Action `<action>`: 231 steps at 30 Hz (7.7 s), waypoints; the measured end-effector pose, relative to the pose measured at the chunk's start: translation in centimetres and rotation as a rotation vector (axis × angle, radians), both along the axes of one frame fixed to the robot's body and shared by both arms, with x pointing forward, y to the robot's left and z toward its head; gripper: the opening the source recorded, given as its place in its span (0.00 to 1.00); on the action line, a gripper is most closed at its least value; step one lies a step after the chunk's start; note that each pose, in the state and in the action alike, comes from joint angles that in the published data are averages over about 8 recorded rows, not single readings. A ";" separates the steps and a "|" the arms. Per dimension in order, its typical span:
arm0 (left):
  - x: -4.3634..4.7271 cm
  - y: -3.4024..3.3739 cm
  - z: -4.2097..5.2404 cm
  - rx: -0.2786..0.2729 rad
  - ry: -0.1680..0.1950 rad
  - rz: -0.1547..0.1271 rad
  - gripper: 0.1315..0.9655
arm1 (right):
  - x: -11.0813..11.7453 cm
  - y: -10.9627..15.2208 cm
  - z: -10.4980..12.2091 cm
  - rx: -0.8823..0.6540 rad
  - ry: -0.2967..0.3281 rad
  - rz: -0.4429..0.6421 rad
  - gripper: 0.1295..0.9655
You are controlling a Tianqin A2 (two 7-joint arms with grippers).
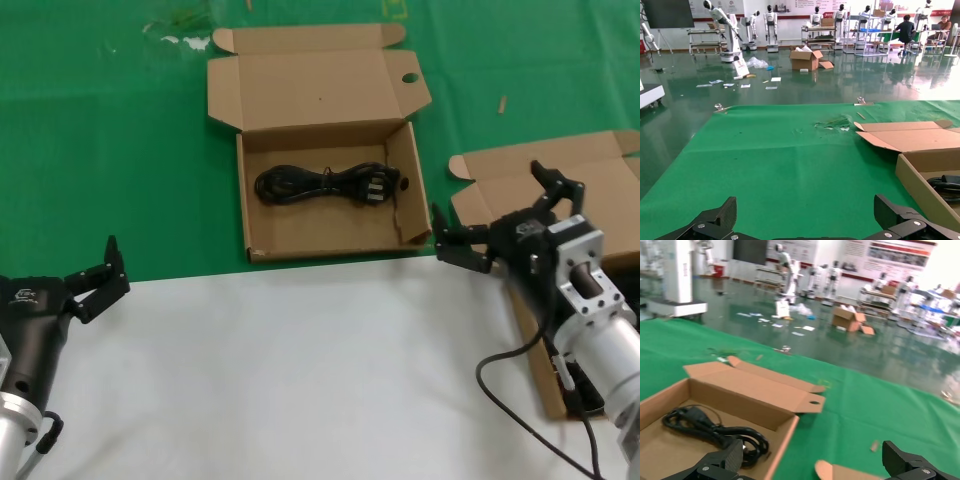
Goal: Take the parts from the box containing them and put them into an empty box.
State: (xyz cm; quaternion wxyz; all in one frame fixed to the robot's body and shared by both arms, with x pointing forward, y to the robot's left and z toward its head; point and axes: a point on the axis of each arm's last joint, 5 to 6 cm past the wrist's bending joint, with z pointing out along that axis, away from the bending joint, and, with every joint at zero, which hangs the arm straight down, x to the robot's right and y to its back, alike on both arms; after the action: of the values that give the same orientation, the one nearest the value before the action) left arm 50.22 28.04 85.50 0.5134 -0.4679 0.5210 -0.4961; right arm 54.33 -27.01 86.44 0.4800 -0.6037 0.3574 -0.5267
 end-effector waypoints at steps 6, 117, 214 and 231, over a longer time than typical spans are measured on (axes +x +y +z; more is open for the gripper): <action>0.00 0.00 0.00 0.000 0.000 0.000 1.00 | -1.5 -0.4 -0.4 0.098 0.012 -0.069 1.00; 0.00 0.00 0.00 0.000 0.000 0.000 1.00 | -2.9 -0.8 -0.8 0.186 0.021 -0.133 1.00; 0.00 0.00 0.00 0.000 0.000 0.000 1.00 | -2.9 -0.8 -0.8 0.186 0.021 -0.133 1.00; 0.00 0.00 0.00 0.000 0.000 0.000 1.00 | -2.9 -0.8 -0.8 0.186 0.021 -0.133 1.00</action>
State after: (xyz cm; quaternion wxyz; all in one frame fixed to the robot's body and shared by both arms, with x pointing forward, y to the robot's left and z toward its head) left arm 50.22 28.04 85.50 0.5133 -0.4679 0.5210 -0.4961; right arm 51.43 -27.82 85.66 0.4941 -0.5368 0.4489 -0.5159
